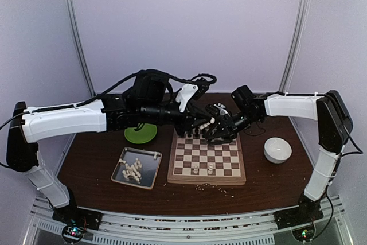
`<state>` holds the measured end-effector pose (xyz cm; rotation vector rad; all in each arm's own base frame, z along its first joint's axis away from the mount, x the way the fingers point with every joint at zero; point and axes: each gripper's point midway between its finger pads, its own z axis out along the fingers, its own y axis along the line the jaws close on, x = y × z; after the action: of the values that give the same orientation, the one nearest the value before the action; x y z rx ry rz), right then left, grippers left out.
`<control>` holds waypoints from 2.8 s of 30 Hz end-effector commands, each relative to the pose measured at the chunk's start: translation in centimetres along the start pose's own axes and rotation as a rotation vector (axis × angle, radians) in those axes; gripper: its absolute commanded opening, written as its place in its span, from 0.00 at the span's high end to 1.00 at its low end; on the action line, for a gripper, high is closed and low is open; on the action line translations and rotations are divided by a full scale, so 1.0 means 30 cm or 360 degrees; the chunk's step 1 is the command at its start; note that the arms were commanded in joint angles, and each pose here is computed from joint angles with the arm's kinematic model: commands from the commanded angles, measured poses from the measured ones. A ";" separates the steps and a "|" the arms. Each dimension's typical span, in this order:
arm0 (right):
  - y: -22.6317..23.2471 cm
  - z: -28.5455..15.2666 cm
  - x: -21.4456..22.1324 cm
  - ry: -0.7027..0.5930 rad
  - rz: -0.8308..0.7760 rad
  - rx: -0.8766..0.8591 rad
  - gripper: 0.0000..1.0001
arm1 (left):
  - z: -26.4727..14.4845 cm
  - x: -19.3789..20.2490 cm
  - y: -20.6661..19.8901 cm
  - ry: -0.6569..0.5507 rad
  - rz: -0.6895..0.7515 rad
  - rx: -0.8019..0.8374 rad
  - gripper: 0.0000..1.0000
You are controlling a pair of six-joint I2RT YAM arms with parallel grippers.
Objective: Set up the chess pieces on the board
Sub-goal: Pick up the king from the chess pile.
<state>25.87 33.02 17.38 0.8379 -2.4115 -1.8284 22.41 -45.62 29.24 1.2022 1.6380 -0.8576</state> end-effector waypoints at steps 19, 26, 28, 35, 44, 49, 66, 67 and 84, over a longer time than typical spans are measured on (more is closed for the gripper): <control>0.338 -0.165 -0.180 -0.0641 -0.1226 0.0287 0.33 | -0.046 -0.224 0.082 -0.0597 -0.0626 -0.0032 0.96; 0.431 -0.174 -0.216 -0.0734 -0.1232 0.0120 0.33 | -0.050 -0.218 0.089 -0.0612 -0.0645 -0.0026 0.96; 0.434 -0.164 -0.208 -0.0717 -0.1233 0.0099 0.33 | -0.050 -0.213 0.093 -0.0612 -0.0654 -0.0025 0.96; 0.457 -0.131 -0.174 -0.0659 -0.1247 0.0028 0.41 | -0.046 -0.207 0.103 -0.0623 -0.0677 -0.0015 0.96; 0.428 -0.114 -0.180 -0.0653 -0.1193 0.0042 0.44 | -0.066 -0.212 0.102 -0.0656 -0.0670 -0.0019 0.96; 0.410 -0.109 -0.178 -0.0646 -0.1167 0.0048 0.56 | -0.070 -0.210 0.109 -0.0660 -0.0668 -0.0038 0.96; 0.342 -0.091 -0.167 -0.0611 -0.1097 0.0121 0.74 | -0.089 -0.196 0.120 -0.0680 -0.0665 -0.0080 0.96; 0.334 -0.091 -0.167 -0.0610 -0.1088 0.0131 0.76 | -0.091 -0.195 0.122 -0.0681 -0.0663 -0.0087 0.96; 0.105 -0.115 0.020 -0.0233 -0.0918 0.0422 0.98 | -0.186 -0.071 0.195 -0.0152 -0.0472 -0.0383 0.96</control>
<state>26.15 33.10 23.93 1.5962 -2.7104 -2.0043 26.16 -41.89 34.15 0.6423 1.6784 -1.0581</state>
